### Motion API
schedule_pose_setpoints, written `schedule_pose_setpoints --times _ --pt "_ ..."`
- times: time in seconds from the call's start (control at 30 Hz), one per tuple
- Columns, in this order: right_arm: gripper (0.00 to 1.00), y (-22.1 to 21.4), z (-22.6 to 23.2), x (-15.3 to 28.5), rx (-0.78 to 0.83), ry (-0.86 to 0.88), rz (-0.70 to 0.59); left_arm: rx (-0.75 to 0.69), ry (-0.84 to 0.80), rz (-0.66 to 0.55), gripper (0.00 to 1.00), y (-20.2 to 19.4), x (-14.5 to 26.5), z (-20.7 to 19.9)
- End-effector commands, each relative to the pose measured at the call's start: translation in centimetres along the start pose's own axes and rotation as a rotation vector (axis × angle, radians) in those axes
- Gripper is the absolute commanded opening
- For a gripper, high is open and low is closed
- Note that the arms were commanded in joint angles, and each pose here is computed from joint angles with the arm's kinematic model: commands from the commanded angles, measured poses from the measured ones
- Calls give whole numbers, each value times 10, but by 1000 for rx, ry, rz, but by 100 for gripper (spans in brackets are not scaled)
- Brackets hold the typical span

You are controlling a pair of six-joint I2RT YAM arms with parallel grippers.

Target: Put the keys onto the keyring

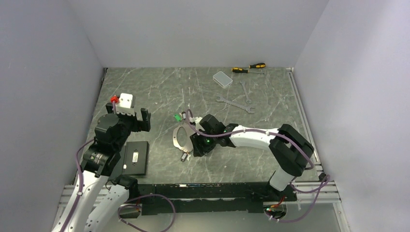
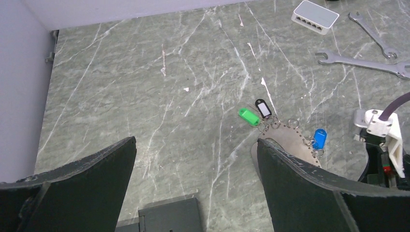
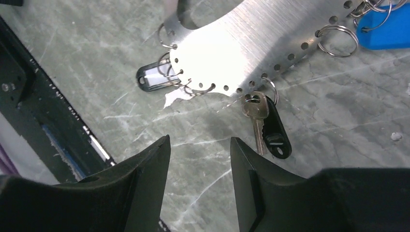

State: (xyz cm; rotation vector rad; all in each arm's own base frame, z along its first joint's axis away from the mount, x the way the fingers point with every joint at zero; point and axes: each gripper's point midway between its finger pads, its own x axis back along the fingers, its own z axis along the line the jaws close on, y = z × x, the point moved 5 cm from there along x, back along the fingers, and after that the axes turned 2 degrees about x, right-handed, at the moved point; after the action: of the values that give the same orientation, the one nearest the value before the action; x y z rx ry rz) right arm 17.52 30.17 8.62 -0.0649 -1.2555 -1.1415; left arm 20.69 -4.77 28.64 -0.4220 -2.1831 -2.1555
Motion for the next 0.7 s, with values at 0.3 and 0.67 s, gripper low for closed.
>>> schedule_pose_setpoints --times 0.3,0.67 --pt "52 -1 -77 19 -89 -232 -150 24 -1 -31 99 8 1 0" --pt "58 34 -71 131 13 -463 -496 22 -9 -19 100 5 -1 -1"
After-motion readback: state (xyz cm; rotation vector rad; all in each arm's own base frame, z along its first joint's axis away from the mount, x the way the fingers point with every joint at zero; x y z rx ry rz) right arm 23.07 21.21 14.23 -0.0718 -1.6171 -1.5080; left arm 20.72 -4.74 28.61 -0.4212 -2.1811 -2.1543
